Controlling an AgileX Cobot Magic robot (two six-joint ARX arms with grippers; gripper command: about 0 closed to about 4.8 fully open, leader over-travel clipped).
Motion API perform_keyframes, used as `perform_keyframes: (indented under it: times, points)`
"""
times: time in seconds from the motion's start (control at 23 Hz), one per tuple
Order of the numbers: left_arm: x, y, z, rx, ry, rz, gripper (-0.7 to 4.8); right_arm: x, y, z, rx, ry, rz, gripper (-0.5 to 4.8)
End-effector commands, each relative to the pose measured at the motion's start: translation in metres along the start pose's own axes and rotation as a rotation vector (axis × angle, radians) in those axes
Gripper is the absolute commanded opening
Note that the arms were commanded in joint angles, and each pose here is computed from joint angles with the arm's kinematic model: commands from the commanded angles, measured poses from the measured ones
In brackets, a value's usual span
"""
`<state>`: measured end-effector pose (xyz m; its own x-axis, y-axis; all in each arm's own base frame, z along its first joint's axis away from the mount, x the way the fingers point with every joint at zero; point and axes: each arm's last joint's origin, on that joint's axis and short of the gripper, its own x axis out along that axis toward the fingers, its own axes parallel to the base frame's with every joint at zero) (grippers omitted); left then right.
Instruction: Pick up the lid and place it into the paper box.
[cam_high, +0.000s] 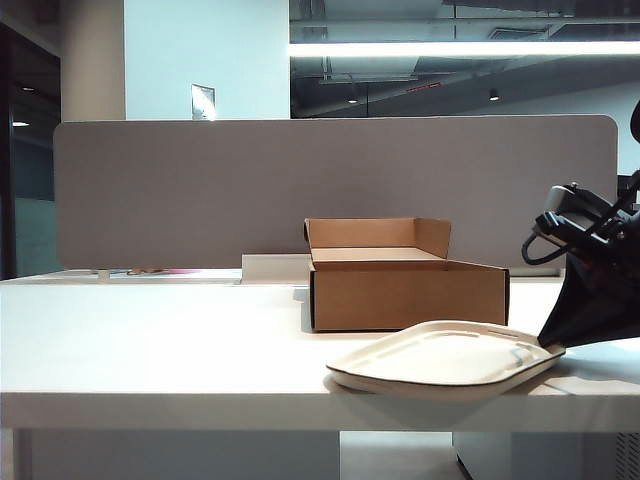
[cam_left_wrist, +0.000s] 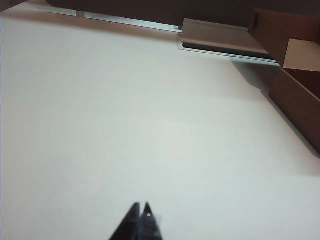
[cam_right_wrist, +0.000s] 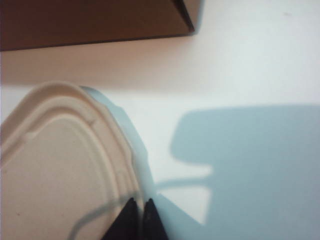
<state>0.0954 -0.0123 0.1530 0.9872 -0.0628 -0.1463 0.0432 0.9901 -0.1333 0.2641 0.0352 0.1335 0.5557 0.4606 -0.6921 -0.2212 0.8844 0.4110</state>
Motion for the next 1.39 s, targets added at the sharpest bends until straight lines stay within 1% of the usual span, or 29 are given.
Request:
perform_keyframes:
  times: [0.04, 0.17, 0.39, 0.48, 0.52, 0.57, 0.65, 0.74, 0.78, 0.83, 0.91, 1.0, 1.04, 1.13, 1.26, 1.39]
  points:
    - [0.000, 0.000, 0.001, 0.005, -0.014, 0.001, -0.03, 0.000, 0.001, 0.003, -0.013, -0.022, 0.004, -0.08]
    - [0.000, 0.000, 0.001, 0.005, -0.014, 0.001, -0.03, -0.001, 0.002, 0.005, -0.023, -0.040, 0.029, -0.08]
    - [0.000, 0.000, 0.001, 0.006, -0.014, 0.001, -0.03, -0.007, 0.011, 0.012, -0.064, -0.086, 0.122, -0.09]
    - [0.000, 0.000, 0.001, 0.005, -0.014, 0.001, -0.03, -0.013, 0.019, 0.016, -0.095, -0.119, 0.153, -0.09]
    - [0.000, 0.000, 0.001, 0.005, -0.013, 0.000, -0.03, -0.019, 0.027, 0.023, -0.129, -0.159, 0.172, -0.09]
    - [0.000, 0.000, 0.001, 0.006, -0.014, 0.001, -0.03, -0.021, 0.032, 0.027, -0.145, -0.178, 0.181, -0.09]
    - [0.000, 0.000, 0.001, 0.006, -0.013, 0.000, -0.03, -0.029, 0.047, 0.047, -0.193, -0.246, 0.205, -0.09]
    - [0.000, 0.000, 0.001, 0.006, -0.013, 0.000, -0.03, -0.035, 0.052, 0.061, -0.182, -0.284, 0.212, -0.09]
    - [0.000, 0.000, 0.001, 0.006, -0.013, 0.000, -0.03, -0.041, 0.057, 0.075, -0.198, -0.333, 0.201, -0.09]
    - [0.000, 0.000, 0.001, 0.006, -0.013, 0.000, -0.03, -0.044, 0.060, 0.082, -0.204, -0.359, 0.185, -0.09]
    - [0.000, 0.000, 0.001, 0.005, -0.013, -0.002, -0.03, -0.057, 0.067, 0.109, -0.227, -0.479, 0.085, -0.08]
    - [0.000, 0.000, 0.001, 0.005, -0.013, -0.002, -0.03, -0.061, 0.069, 0.121, -0.237, -0.541, 0.060, -0.08]
    - [0.000, 0.000, 0.002, 0.005, -0.014, -0.002, -0.03, -0.060, 0.071, 0.130, -0.251, -0.597, 0.056, -0.09]
    - [0.000, 0.000, 0.002, 0.005, -0.021, -0.002, -0.03, -0.054, 0.069, 0.138, -0.262, -0.658, 0.043, -0.08]
    - [0.000, 0.000, 0.003, 0.004, -0.031, -0.003, -0.03, -0.032, 0.061, 0.143, -0.266, -0.666, 0.041, -0.08]
    - [0.000, -0.001, 0.005, 0.002, -0.047, -0.007, -0.03, 0.002, 0.046, 0.142, -0.266, -0.648, -0.020, -0.08]
